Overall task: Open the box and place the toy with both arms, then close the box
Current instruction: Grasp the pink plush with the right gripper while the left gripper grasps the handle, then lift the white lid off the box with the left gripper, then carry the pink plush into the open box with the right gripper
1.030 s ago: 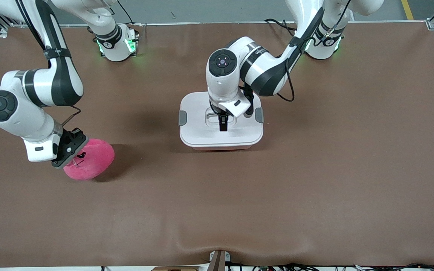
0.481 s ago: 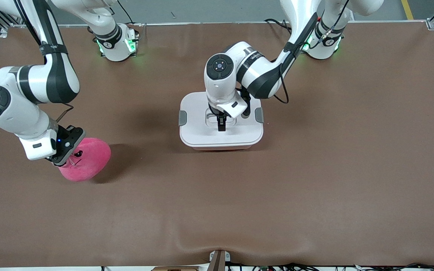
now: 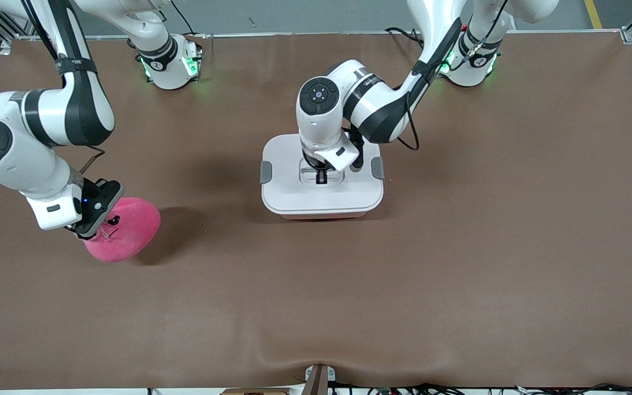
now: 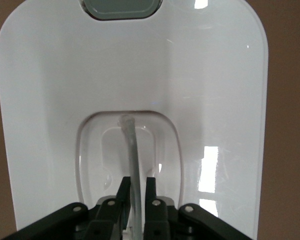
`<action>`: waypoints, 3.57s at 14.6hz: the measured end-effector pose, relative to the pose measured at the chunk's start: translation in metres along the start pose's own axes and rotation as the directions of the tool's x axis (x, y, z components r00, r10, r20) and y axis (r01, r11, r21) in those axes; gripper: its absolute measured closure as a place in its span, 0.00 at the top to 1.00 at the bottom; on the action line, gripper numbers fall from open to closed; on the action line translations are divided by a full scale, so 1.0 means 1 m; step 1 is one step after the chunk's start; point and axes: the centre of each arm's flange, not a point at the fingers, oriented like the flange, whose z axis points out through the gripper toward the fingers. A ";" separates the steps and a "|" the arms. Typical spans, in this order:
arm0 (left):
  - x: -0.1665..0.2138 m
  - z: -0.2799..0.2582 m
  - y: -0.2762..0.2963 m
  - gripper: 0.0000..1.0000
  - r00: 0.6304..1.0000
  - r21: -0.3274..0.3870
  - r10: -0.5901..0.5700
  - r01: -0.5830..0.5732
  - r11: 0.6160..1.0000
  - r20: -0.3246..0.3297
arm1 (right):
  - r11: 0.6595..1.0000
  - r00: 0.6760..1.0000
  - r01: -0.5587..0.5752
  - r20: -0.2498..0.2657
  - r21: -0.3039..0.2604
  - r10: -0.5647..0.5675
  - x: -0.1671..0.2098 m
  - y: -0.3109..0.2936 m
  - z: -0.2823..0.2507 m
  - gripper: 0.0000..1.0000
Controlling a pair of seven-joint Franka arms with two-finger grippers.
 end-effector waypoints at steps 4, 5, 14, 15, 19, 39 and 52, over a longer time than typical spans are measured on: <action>-0.001 -0.004 -0.002 0.07 1.000 -0.003 -0.001 0.001 1.000 0.003 | 1.000 1.000 0.000 0.007 0.010 0.000 0.000 0.000 -0.005 0.15; -0.003 -0.004 -0.004 0.07 1.000 -0.003 0.001 -0.001 1.000 0.002 | 1.000 1.000 -0.001 0.008 0.012 0.001 -0.001 0.001 -0.007 0.15; -0.007 -0.027 -0.013 0.07 1.000 -0.019 -0.001 0.001 1.000 0.018 | 0.992 0.993 0.116 0.017 0.039 -0.117 -0.007 -0.004 -0.029 0.15; -0.008 -0.031 -0.014 0.07 1.000 -0.023 0.001 0.000 1.000 0.022 | 0.992 0.992 0.121 0.018 0.039 -0.122 -0.007 -0.004 -0.030 0.15; -0.004 -0.040 -0.013 0.07 1.000 -0.029 -0.003 0.004 1.000 0.026 | 0.991 0.992 0.125 0.020 0.046 -0.126 -0.008 -0.005 -0.037 0.15; 0.191 -0.123 0.104 0.07 0.996 -0.052 0.084 -0.084 0.995 0.004 | 0.807 0.791 0.591 0.185 0.010 -0.582 0.159 -0.140 -0.121 0.15; 0.310 -0.071 0.139 0.07 0.986 0.010 0.166 -0.166 0.986 -0.013 | 0.593 0.528 0.804 0.402 0.046 -0.748 0.292 -0.331 -0.105 0.15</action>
